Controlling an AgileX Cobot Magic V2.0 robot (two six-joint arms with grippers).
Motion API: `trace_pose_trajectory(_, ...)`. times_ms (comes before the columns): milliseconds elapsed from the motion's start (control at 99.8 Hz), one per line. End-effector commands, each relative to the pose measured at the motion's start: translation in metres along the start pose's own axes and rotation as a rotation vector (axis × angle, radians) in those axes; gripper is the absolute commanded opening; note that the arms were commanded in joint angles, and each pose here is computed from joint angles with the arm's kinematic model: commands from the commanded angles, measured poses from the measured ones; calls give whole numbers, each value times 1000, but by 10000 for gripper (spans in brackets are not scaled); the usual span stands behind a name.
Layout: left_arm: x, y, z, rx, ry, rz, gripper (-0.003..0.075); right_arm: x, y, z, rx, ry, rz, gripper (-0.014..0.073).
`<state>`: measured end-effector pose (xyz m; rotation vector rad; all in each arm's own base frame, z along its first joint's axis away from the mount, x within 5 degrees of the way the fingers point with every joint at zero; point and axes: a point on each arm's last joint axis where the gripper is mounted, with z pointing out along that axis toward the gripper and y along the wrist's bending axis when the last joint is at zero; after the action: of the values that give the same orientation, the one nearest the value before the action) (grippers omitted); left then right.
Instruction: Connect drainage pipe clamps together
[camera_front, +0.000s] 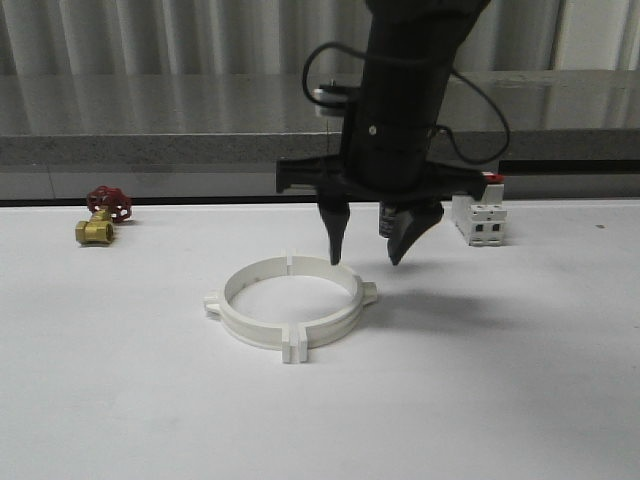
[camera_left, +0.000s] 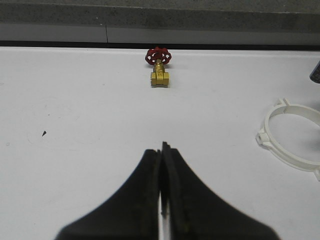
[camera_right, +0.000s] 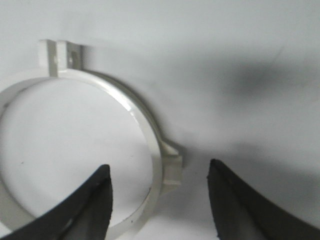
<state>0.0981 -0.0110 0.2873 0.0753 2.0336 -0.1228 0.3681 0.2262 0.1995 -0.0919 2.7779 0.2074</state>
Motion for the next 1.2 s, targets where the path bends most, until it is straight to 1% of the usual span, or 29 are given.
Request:
trace_pose_trajectory(0,-13,-1,-4,6,-88,-7,-21,-16,-6,-52,-35,-116,-33,437)
trace_pose_trajectory(70,-13,-1,-4,6,-88,-7,-21,-19,-15,-68,-30,-135,-49,437)
trace_pose_trajectory(180,-13,-1,-4,6,-88,-7,-21,-26,-29,-98,-37,-209,-68,437)
trace_pose_trajectory(321,-13,-1,-4,6,-88,-7,-21,-32,-54,-140,-30,-310,-75,437)
trace_pose_trajectory(421,-13,-1,-4,6,-88,-7,-21,-31,-80,-162,-1,-356,-56,437)
trace_pose_trajectory(531,-13,-1,-4,6,-88,-7,-21,-20,-113,-182,43,-387,-17,437)
trace_pose_trajectory(581,-13,-1,-4,6,-88,-7,-21,-11,-131,-188,70,-394,12,437)
trace_pose_trajectory(701,-13,-1,-4,6,-88,-7,-21,14,-164,-203,119,-435,69,437)
trace_pose_trajectory(841,-13,-1,-4,6,-88,-7,-21,53,-186,-214,165,-458,108,437)
trace_pose_trajectory(982,-13,-1,-4,6,-88,-7,-21,95,-191,-221,179,-471,118,437)
trace_pose_trajectory(1192,-13,-1,-4,6,-88,-7,-21,154,-188,-231,173,-553,111,435)
